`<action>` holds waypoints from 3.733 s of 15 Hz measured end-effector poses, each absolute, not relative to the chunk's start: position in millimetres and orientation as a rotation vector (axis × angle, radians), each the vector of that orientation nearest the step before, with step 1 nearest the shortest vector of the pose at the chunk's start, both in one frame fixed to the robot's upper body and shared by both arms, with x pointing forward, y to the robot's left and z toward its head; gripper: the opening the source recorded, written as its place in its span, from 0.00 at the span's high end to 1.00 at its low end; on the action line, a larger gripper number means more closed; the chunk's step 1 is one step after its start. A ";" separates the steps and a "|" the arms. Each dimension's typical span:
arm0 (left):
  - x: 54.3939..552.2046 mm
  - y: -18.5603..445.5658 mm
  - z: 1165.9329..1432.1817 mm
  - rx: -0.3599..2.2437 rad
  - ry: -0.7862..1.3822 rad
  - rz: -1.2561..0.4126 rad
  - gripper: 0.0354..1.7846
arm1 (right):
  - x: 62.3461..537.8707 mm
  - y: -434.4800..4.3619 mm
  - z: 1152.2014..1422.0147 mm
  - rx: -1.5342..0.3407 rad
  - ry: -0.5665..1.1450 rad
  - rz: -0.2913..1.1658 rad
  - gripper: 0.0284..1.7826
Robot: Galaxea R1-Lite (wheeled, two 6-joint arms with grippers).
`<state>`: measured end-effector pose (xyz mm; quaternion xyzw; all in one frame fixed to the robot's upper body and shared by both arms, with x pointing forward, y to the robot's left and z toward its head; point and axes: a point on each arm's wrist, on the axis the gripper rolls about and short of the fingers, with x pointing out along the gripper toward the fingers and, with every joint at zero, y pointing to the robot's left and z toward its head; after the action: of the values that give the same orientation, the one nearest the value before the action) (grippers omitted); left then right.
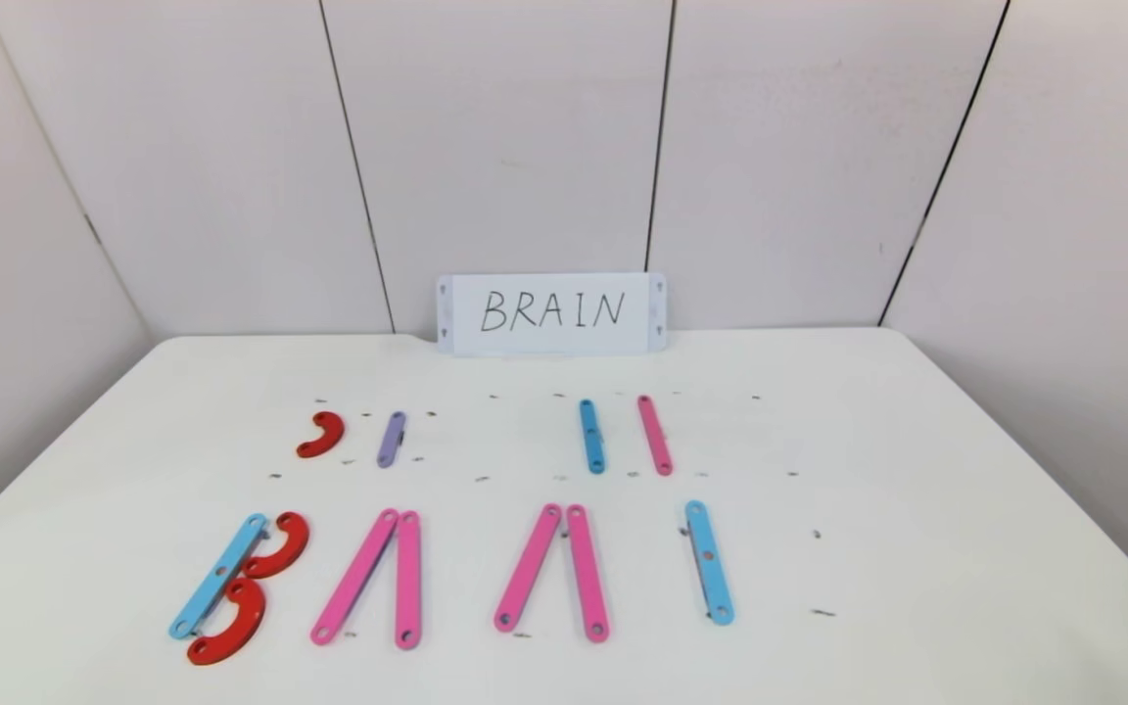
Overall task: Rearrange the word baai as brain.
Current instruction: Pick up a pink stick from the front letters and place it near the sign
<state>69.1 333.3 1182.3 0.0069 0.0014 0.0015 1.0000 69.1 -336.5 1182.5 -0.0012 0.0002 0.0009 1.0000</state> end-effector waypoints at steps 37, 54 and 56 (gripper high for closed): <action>290.7 309.9 1423.0 -0.002 0.322 -0.393 0.02 | 294.6 -296.1 1458.2 0.010 0.086 0.336 0.02; 320.9 288.5 1370.4 0.006 0.666 -0.427 0.02 | 363.2 -279.1 1426.1 0.021 0.322 0.430 0.02; 320.8 284.2 1362.6 0.013 0.726 -0.435 0.02 | 365.2 -278.3 1424.0 0.024 0.331 0.447 0.02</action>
<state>320.8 284.2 1362.6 0.0065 0.3521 -0.2111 0.9118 365.2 -278.3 1424.0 0.0118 0.1635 0.2204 0.9615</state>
